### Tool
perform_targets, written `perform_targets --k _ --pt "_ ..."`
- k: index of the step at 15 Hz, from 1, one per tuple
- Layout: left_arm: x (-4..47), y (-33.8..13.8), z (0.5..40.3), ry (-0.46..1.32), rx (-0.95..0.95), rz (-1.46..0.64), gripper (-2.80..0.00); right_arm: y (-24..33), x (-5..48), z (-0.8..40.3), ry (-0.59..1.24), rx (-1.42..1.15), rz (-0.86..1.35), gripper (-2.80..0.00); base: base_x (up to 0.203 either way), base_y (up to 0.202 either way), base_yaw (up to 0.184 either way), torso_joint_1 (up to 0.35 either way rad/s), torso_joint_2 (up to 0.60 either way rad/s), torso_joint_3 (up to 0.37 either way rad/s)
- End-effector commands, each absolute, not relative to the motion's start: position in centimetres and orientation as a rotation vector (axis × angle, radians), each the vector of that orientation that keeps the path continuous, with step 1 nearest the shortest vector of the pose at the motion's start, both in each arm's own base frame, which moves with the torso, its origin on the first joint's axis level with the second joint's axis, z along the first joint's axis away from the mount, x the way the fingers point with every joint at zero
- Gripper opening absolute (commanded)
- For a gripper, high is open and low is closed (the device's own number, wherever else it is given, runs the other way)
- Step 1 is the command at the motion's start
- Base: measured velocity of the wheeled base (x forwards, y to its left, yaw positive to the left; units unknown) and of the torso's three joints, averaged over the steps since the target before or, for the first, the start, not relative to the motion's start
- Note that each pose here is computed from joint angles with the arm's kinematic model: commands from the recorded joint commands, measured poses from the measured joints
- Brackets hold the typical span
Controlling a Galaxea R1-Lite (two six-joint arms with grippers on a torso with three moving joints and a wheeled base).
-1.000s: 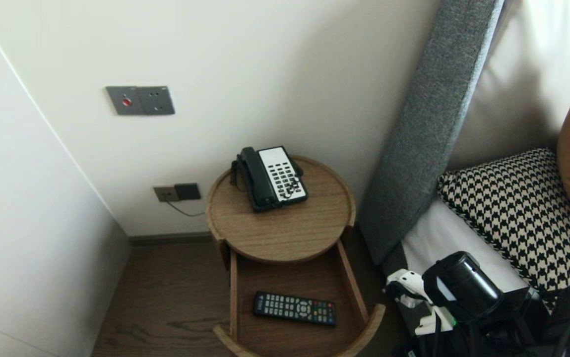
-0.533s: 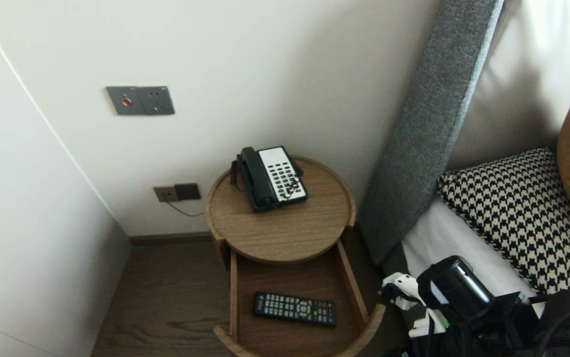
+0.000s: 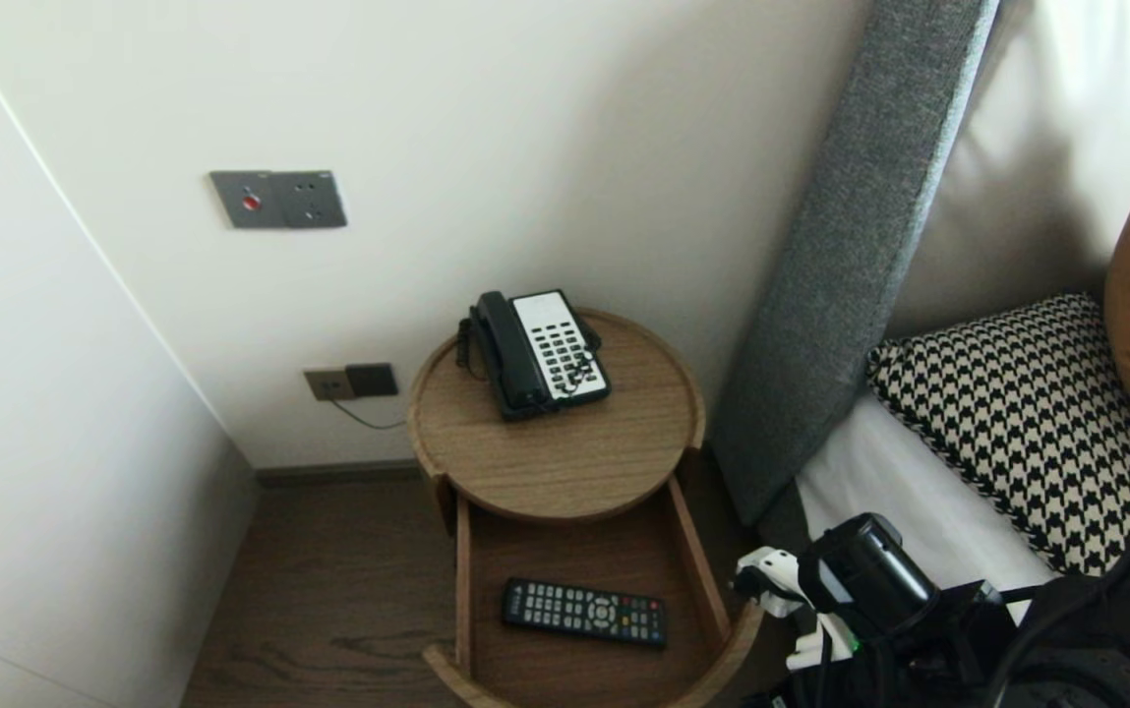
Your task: Close the nightstand drawer
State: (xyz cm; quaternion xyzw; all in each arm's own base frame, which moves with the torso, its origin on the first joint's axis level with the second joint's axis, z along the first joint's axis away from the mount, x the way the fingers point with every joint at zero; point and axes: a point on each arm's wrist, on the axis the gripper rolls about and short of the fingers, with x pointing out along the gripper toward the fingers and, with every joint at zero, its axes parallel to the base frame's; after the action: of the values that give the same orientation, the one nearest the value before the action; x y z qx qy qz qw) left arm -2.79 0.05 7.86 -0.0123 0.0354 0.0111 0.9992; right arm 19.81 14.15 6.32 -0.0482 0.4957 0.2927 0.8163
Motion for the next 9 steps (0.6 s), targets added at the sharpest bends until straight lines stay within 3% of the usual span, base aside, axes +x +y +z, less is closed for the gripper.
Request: perform_targets --k 1,9 --pt "-2.8 0.0 7.8 0.072 -0.025 0.024 -2.8 14.5 20.3 5.5 1.08 -0.107 0.62 -2.8 0.0 0.0 0.0 0.0 0.0 0.0" --pt "-2.8 0.0 7.8 0.072 -0.025 0.024 -2.8 15.5 22.7 5.3 1.044 -0.09 0.611 -2.8 0.0 0.0 0.0 0.0 0.0 0.0"
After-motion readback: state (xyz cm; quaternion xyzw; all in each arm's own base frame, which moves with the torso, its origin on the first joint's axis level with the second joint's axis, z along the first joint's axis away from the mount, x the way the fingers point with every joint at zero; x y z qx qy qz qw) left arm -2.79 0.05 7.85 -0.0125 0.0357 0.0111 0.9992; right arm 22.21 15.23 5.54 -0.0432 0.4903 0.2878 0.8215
